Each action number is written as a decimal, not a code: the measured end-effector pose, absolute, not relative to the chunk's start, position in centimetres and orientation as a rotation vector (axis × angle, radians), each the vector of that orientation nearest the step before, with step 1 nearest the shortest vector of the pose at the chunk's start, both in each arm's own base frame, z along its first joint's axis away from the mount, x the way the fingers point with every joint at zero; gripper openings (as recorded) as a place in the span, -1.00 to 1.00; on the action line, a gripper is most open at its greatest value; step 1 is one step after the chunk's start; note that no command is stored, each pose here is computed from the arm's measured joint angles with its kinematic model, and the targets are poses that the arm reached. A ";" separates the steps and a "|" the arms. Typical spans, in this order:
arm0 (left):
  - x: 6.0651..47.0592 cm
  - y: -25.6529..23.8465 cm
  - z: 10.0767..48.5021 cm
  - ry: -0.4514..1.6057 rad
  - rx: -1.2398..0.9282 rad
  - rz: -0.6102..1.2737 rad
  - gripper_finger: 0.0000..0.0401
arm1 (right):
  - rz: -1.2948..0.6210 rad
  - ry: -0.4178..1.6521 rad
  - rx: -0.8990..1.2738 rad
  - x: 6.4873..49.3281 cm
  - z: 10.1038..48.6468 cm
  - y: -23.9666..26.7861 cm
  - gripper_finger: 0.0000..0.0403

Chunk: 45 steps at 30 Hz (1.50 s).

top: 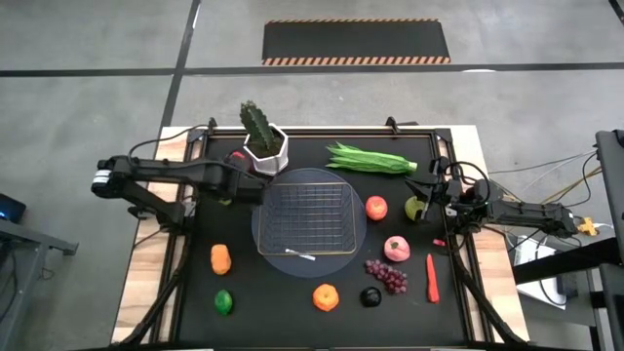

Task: Build produce basket
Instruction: Put the chayote into the wire basket

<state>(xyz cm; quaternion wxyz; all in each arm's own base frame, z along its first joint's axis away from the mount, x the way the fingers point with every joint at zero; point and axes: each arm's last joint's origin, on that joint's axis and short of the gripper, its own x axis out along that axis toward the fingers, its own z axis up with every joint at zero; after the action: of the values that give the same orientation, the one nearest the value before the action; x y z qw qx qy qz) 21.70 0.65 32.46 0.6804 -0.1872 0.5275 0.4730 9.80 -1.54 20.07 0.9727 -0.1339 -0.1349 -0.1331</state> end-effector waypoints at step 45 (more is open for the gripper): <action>36.4 -3.8 28.2 1.285 0.070 0.397 -0.30 | -0.253 -0.154 -0.262 10.1 19.0 -1.6 -0.96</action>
<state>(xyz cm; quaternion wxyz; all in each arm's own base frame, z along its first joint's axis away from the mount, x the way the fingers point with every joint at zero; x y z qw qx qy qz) 36.39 -3.82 28.18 0.7817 0.0323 0.5951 0.1839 10.08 -1.57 18.96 0.9805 -0.1302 -0.0766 -0.1257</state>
